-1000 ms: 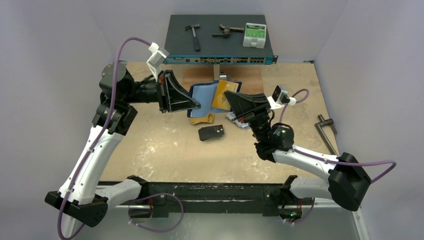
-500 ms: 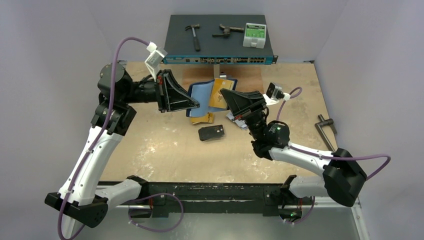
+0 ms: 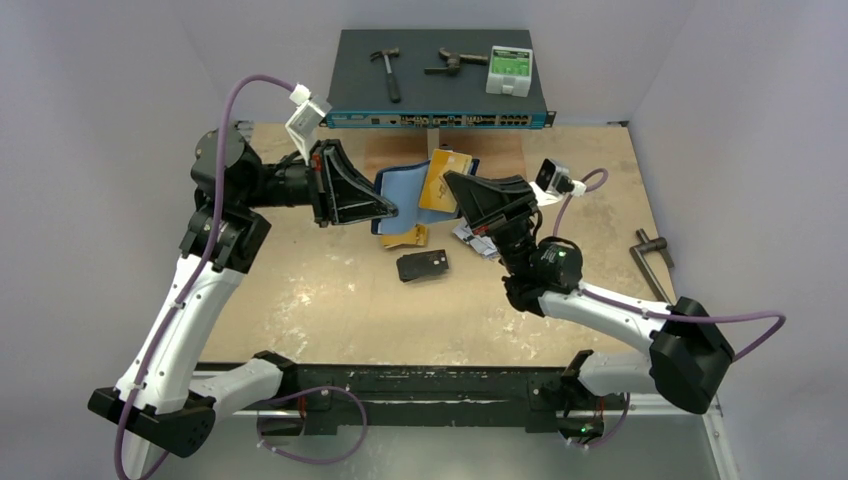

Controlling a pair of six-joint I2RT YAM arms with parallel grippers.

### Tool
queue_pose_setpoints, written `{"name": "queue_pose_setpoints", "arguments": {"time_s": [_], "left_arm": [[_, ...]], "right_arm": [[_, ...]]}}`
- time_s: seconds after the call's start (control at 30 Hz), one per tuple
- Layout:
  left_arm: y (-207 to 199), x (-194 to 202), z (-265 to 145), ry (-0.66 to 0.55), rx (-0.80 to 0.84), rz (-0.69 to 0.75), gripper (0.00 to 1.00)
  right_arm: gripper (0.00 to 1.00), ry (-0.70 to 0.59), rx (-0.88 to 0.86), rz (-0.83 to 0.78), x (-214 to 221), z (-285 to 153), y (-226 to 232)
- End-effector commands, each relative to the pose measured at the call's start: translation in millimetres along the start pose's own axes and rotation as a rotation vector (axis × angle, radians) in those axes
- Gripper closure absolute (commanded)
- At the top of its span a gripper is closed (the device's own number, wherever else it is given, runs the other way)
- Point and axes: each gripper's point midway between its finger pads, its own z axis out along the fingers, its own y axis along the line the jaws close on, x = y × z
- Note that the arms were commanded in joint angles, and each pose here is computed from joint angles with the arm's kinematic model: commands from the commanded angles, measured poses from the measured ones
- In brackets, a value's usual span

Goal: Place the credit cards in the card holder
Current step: Place the card holder at the center of the board.

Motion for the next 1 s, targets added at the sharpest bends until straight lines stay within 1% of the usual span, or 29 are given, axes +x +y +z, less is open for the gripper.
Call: {"name": "queue_pose_setpoints", "arguments": {"time_s": [0.0,0.57,0.97], "left_arm": [[-16.5,-6.1,-3.8,-0.015,0.031,0.077,1.00],[-21.2,-11.6,-5.5,-0.029,0.031,0.093,1.00],[-19.5,-17.7,-5.2,-0.040,0.030,0.107,1.00]], "right_arm": [[1.00,-0.168,-0.303,0.031,-43.8,5.2,78.0],[1.00,-0.088,-0.320,0.049,-17.1,6.5,76.0],[1.00,-0.058,-0.297,0.068,-7.8,-7.3,75.5]]}}
